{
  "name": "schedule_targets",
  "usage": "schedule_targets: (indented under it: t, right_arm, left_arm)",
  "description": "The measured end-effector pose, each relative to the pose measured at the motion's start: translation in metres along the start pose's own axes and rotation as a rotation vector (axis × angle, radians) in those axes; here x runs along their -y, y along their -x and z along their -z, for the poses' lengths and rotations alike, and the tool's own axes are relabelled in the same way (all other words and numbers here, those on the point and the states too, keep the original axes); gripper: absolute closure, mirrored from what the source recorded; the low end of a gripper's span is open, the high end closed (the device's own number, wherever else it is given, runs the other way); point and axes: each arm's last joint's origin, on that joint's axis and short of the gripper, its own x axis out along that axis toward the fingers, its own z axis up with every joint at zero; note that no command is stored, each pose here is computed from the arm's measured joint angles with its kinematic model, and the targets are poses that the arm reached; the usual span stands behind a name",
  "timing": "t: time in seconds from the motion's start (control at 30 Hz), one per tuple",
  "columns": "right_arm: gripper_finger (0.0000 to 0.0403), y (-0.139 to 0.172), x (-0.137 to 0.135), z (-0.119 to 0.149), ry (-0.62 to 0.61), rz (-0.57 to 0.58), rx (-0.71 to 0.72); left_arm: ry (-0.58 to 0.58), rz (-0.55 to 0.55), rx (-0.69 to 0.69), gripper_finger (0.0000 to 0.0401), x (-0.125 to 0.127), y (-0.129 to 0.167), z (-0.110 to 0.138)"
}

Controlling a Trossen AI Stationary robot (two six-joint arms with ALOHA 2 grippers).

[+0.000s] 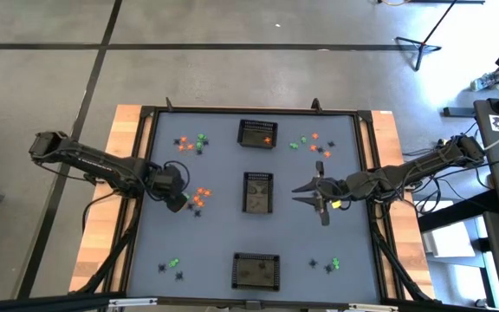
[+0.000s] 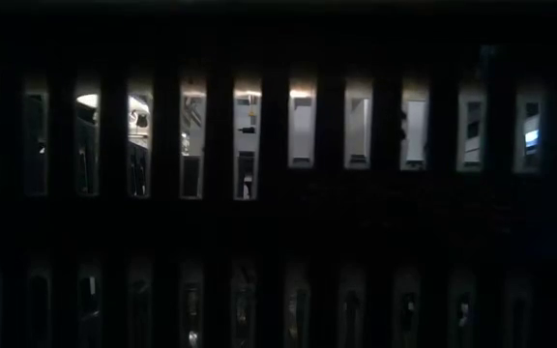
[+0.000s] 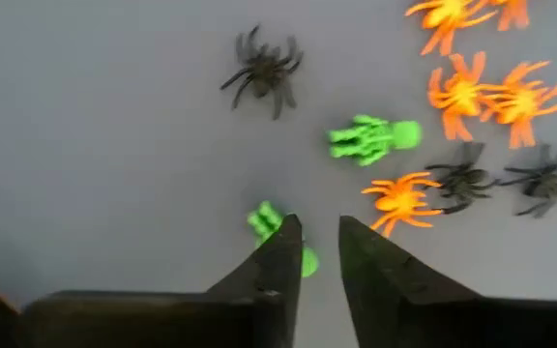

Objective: Sort Halloween decoration
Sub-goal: Put the green skeleton toy into the center black bin

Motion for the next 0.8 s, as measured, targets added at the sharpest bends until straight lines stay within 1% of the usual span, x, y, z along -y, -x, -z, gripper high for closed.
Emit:
schedule_targets:
  t: [0.13, 0.23, 0.4, 0.63, 0.8]
  right_arm:
    - [0.0311, 0.000, 0.000, -0.002, -0.004, 0.000, 0.016]
    - [0.0311, 0.000, 0.000, -0.001, -0.003, 0.000, 0.013]
    - [0.0311, 0.000, 0.000, -0.001, -0.002, 0.000, 0.011]
    - [0.0311, 0.000, 0.000, -0.001, -0.002, 0.000, 0.011]
    - [0.0311, 0.000, 0.000, -0.001, -0.003, 0.000, 0.012]
  left_arm:
    - [0.057, -0.009, -0.008, 0.0297, -0.002, -0.002, 0.002]
    - [0.118, -0.014, -0.012, 0.0289, -0.001, -0.003, 0.003]
    - [0.170, -0.049, -0.027, 0.0288, 0.001, -0.007, 0.007]
    - [0.193, -0.129, -0.049, 0.0288, 0.005, -0.017, 0.012]
    - [0.187, -0.170, -0.059, 0.0308, 0.007, -0.023, 0.012]
